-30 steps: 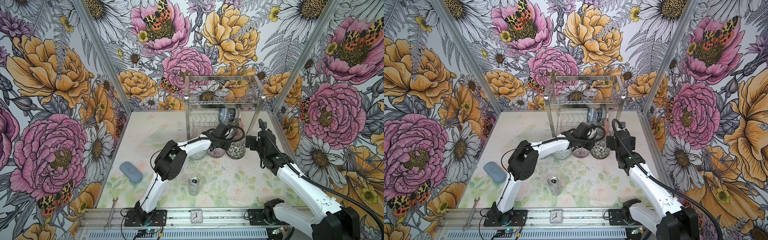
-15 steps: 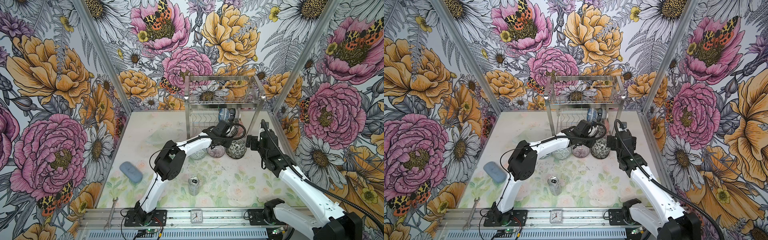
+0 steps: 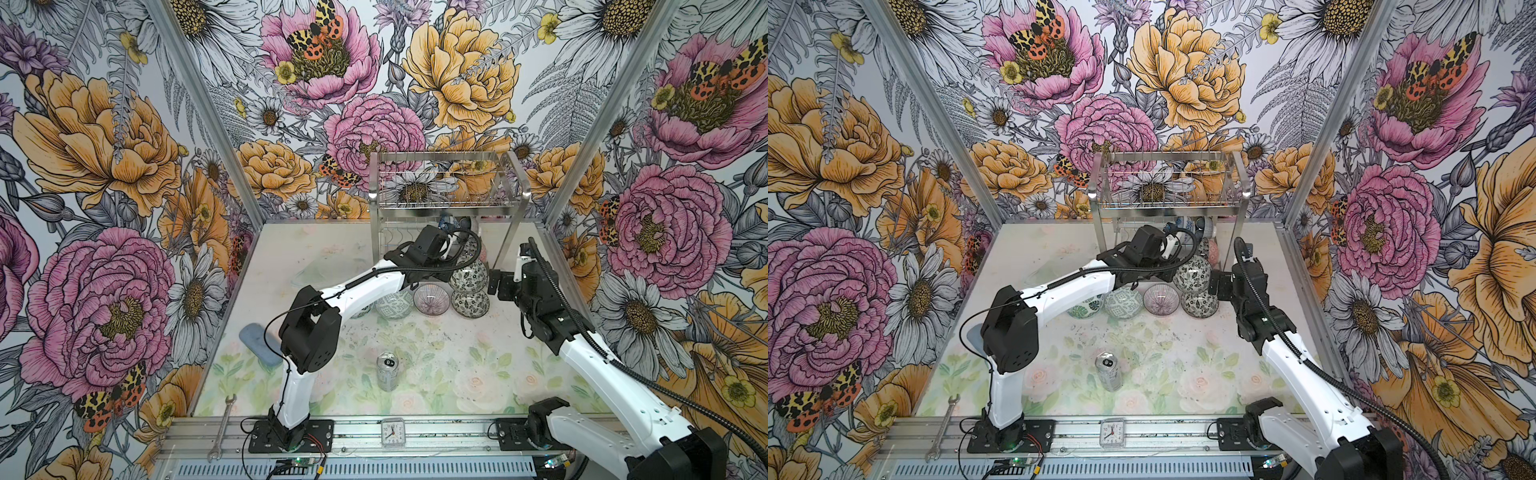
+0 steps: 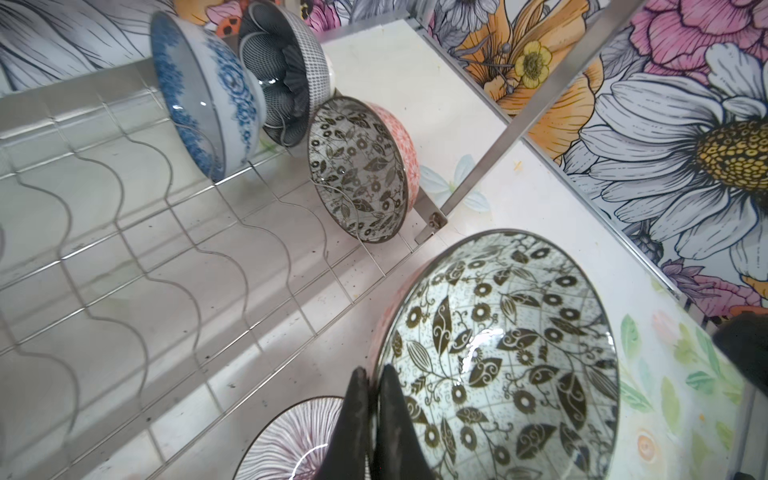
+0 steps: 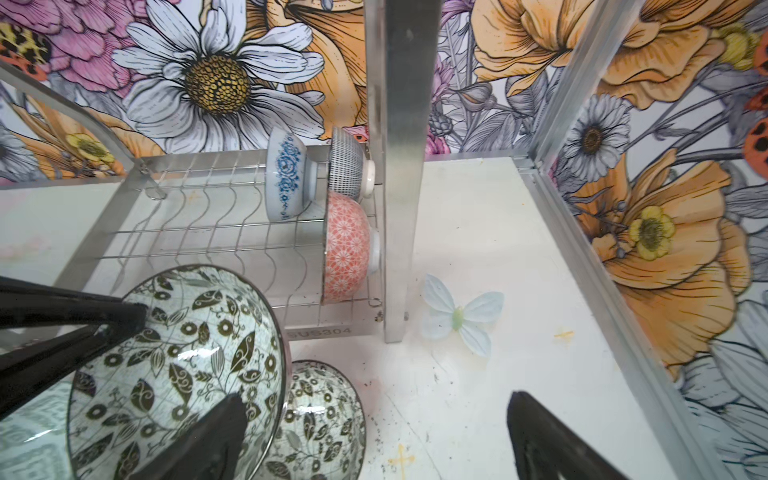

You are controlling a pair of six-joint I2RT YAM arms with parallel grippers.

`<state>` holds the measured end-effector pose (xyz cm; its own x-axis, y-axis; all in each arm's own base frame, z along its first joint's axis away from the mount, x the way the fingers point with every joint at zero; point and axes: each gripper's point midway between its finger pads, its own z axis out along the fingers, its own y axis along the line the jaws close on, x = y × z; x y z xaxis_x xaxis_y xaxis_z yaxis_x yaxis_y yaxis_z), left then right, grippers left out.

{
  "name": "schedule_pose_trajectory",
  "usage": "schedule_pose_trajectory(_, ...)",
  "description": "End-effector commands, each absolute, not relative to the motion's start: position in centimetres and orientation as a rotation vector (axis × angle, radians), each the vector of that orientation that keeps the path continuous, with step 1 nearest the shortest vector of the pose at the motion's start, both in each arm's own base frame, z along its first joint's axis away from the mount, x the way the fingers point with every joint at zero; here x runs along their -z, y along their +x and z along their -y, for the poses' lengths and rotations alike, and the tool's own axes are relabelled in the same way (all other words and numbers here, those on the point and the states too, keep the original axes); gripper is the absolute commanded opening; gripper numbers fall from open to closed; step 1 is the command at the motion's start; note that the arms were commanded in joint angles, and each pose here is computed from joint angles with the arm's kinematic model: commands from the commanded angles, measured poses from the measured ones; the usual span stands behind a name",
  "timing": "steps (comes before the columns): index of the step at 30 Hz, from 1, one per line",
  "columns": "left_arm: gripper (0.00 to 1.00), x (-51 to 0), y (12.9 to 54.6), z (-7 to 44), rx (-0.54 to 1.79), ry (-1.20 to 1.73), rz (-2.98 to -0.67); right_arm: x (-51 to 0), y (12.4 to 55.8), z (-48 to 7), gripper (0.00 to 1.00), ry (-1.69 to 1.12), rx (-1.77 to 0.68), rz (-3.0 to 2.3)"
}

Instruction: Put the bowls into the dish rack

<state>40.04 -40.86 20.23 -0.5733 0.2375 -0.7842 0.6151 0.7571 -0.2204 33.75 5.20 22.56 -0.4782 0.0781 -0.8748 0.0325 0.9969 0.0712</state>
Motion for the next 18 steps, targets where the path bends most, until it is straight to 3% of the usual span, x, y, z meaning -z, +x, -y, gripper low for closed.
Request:
schedule_pose_trajectory(1,0.0,-23.7,41.7,38.6,0.61,0.516,-2.04,-24.5,34.6,-7.7,1.0,0.097,-0.256,-2.029)
schedule_pose_trajectory(9,0.0,-25.5,41.5,34.4,0.604,0.385,-1.974,-25.4,36.3,-12.5,1.0,0.092,-0.502,-1.994)
schedule_pose_trajectory(18,0.0,-25.6,41.1,33.0,0.614,0.35,-1.956,-23.7,38.4,-17.2,0.98,0.082,-0.572,-2.049)
